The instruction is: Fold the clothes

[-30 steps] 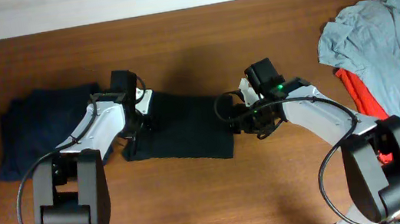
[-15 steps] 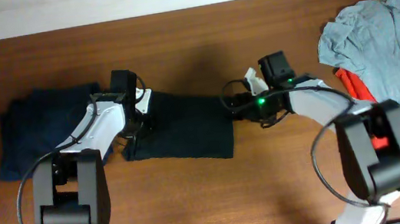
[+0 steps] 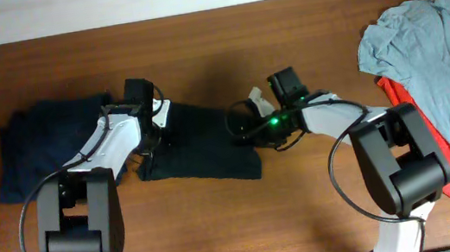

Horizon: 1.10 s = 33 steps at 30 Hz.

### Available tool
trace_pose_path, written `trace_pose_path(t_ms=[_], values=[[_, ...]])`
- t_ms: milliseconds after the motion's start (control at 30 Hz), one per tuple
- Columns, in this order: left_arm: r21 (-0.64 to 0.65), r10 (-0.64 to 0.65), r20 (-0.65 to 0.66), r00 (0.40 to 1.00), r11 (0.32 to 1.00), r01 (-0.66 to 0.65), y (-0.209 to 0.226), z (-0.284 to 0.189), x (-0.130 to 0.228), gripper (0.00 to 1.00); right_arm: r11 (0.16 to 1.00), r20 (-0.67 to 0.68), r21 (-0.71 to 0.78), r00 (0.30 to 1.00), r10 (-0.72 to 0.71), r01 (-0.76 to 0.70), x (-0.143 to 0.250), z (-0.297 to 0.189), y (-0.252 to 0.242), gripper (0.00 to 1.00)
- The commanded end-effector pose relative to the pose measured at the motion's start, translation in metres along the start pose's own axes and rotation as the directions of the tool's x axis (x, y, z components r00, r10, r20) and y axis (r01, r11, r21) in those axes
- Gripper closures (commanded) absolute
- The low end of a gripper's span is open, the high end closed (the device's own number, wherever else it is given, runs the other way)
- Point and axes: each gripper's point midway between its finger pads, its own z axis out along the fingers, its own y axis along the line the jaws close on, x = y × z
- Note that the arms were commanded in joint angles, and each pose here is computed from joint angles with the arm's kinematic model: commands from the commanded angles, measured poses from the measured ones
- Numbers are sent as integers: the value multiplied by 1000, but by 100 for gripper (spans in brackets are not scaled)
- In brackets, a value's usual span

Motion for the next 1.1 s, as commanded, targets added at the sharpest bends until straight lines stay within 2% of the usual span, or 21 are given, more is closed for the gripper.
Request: trace_pose_path(t_ms=[0, 167, 400, 567, 700, 867, 933, 1067], values=[[-47, -29, -55, 998, 999, 26, 13, 18, 14, 92, 992, -31, 106, 997, 70, -66, 14, 16, -31, 51], [-47, -29, -55, 998, 999, 26, 13, 18, 14, 92, 977, 9, 180, 993, 118, -118, 9, -3, -50, 58], [-46, -19, -55, 998, 999, 17, 13, 18, 14, 92, 935, 124, 289, 977, 176, -205, -9, -49, -92, 51], [-46, -18, -56, 998, 999, 15, 13, 18, 14, 92, 942, 153, 188, 956, 250, -277, -16, -69, -100, 47], [-46, -18, -55, 998, 999, 15, 13, 18, 14, 92, 944, 32, 84, 948, 317, -318, 7, -60, -74, 43], [-46, -15, -40, 999, 999, 14, 13, 18, 10, 92, 927, -79, 96, 925, 371, -363, 34, -30, -42, 32], [-46, -15, -36, 999, 999, 13, 13, 18, 9, 92, 919, -86, 109, 917, 389, -379, 38, -16, -33, 28], [-46, -14, -34, 999, 999, 13, 13, 18, 9, 92, 855, -11, 130, 861, 508, -502, 38, 2, -36, 23]])
